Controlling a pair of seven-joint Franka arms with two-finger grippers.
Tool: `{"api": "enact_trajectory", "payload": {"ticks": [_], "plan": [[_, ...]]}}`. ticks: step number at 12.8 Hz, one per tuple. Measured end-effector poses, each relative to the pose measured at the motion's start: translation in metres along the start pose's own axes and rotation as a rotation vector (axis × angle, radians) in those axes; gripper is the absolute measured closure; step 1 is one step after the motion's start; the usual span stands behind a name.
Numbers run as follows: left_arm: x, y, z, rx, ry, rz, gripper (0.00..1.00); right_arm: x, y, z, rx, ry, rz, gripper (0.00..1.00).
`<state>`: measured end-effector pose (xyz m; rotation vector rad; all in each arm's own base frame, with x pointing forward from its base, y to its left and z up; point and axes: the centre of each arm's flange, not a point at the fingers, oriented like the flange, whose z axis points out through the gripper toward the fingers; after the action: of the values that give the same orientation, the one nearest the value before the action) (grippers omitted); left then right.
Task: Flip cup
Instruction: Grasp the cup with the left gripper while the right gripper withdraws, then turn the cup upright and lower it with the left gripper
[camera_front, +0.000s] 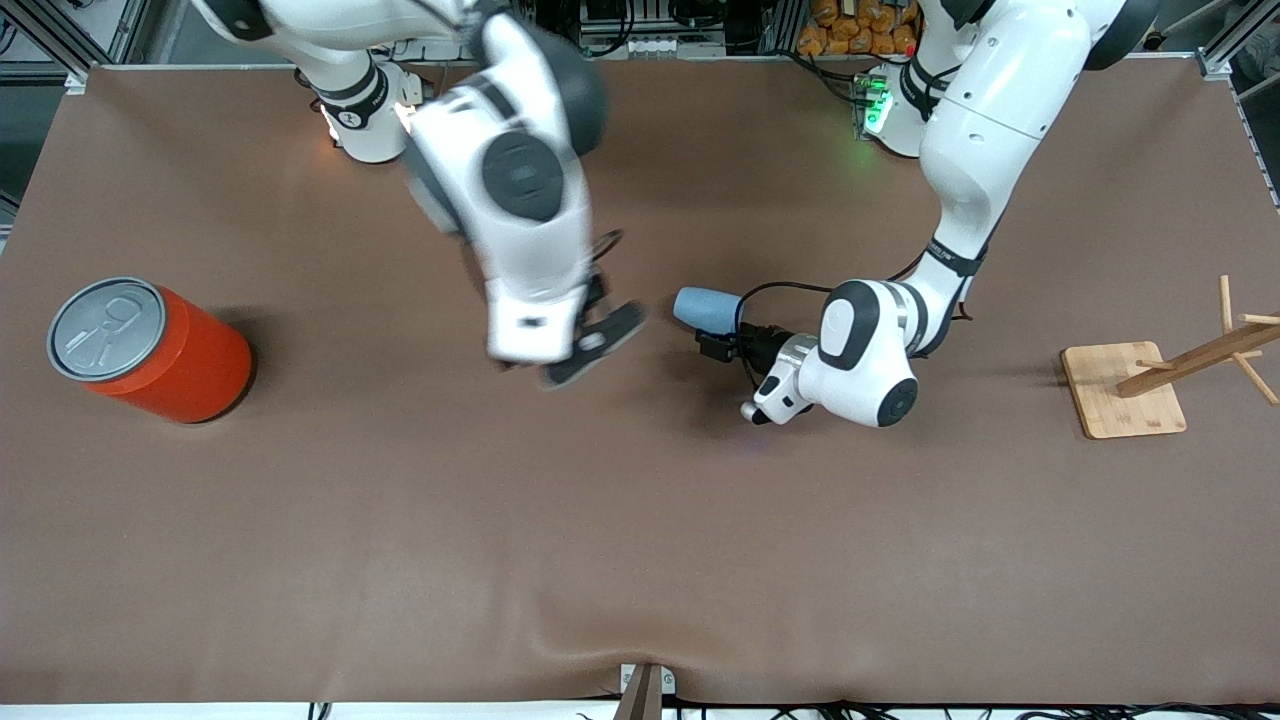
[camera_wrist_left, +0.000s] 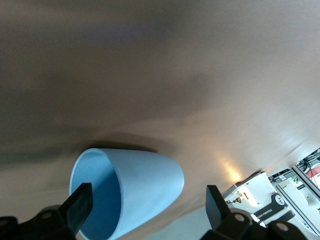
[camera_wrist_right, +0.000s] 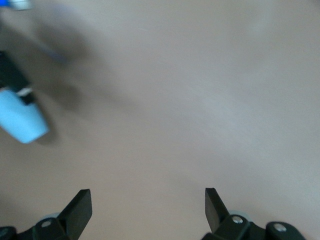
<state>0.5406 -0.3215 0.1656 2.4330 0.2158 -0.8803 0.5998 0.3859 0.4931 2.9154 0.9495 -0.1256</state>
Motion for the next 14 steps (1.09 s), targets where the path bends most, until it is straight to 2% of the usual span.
{"api": "enact_trajectory", "payload": {"ticks": [3, 5, 6, 9, 12, 13, 14], "plan": [[-0.003, 0.004, 0.016, 0.018, -0.018, -0.048, 0.0, -0.029, 0.113, -0.022, 0.007, 0.013, 0.163, 0.0], [-0.005, 0.007, 0.02, 0.023, -0.022, -0.061, 0.0, -0.061, 0.166, -0.047, 0.011, 0.011, 0.251, 0.0], [-0.005, 0.006, 0.02, 0.031, -0.022, -0.06, 0.09, -0.077, 0.184, -0.059, 0.014, 0.009, 0.293, 0.0], [-0.006, 0.003, 0.023, 0.105, -0.015, -0.089, 0.45, -0.117, 0.232, -0.081, 0.023, 0.001, 0.428, 0.0], [-0.009, 0.005, 0.029, 0.146, -0.01, -0.115, 0.81, -0.146, 0.26, -0.096, 0.031, -0.005, 0.627, 0.0], [-0.01, 0.007, 0.027, 0.147, -0.017, -0.116, 0.91, -0.155, 0.267, -0.1, 0.046, -0.003, 0.687, 0.0], [-0.011, 0.01, 0.022, 0.155, -0.01, -0.114, 0.91, -0.166, 0.273, -0.104, 0.078, 0.002, 0.741, 0.0]]}}
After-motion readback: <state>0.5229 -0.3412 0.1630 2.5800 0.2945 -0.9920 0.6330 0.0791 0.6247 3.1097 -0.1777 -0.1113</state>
